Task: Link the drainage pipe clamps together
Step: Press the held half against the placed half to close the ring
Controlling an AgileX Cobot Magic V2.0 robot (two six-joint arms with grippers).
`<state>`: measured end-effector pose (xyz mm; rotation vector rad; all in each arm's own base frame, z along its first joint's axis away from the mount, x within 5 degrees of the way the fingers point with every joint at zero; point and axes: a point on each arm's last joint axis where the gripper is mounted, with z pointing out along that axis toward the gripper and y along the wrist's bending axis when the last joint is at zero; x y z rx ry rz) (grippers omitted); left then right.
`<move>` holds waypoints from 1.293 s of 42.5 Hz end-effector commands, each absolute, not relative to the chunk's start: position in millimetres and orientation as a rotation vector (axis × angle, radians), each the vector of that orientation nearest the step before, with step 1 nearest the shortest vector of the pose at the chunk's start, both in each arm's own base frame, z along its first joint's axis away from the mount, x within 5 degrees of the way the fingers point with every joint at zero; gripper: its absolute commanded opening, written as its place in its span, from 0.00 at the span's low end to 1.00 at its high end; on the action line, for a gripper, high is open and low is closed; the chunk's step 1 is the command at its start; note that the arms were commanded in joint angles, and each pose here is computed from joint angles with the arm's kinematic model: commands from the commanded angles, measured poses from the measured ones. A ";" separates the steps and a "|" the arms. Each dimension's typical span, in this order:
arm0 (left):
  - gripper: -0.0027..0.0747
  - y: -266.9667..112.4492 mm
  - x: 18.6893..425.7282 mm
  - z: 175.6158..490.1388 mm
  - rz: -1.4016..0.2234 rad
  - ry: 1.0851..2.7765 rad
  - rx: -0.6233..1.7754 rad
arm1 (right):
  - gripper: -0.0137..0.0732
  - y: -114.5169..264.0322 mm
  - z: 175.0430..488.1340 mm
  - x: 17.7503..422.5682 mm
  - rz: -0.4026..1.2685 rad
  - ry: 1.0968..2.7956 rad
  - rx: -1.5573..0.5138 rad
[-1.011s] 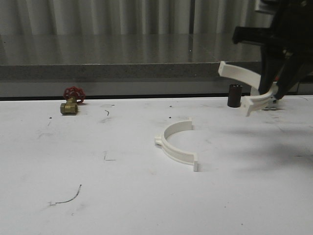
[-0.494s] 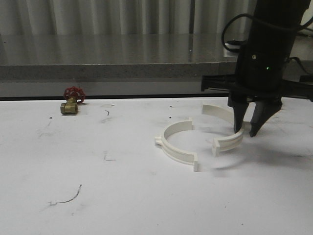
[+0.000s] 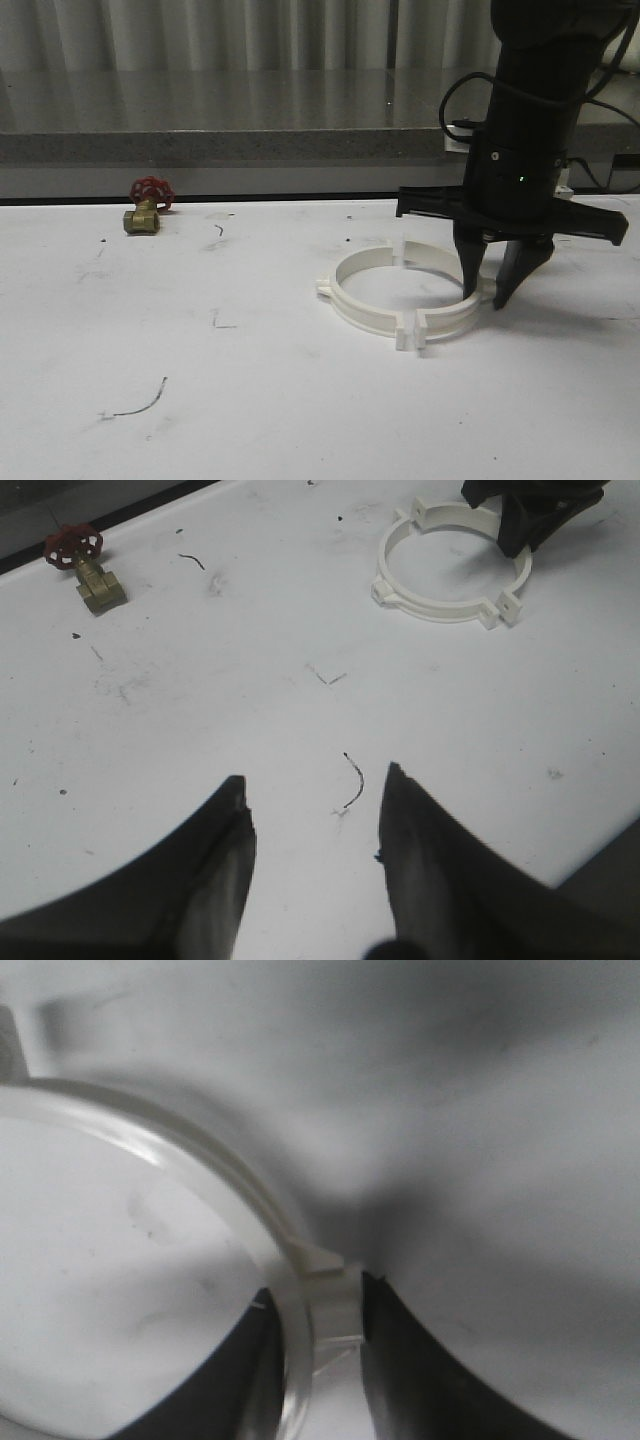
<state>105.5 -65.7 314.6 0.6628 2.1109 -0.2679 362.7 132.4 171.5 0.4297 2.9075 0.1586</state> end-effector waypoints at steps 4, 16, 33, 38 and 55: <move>0.41 -67.9 108.2 329.0 -0.301 2.020 0.627 | 0.41 136.3 198.6 366.0 0.229 2.812 0.406; 0.41 -67.9 108.2 329.0 -0.301 2.020 0.627 | 0.41 138.0 198.3 366.8 0.252 2.804 0.417; 0.41 -67.9 108.2 329.0 -0.301 2.020 0.627 | 0.41 138.6 198.1 368.4 0.262 2.789 0.415; 0.41 -67.9 108.2 329.0 -0.301 2.020 0.627 | 0.41 139.0 194.2 369.4 0.258 2.794 0.416; 0.41 -67.9 108.2 329.0 -0.301 2.020 0.627 | 0.50 139.0 192.3 369.3 0.254 2.802 0.418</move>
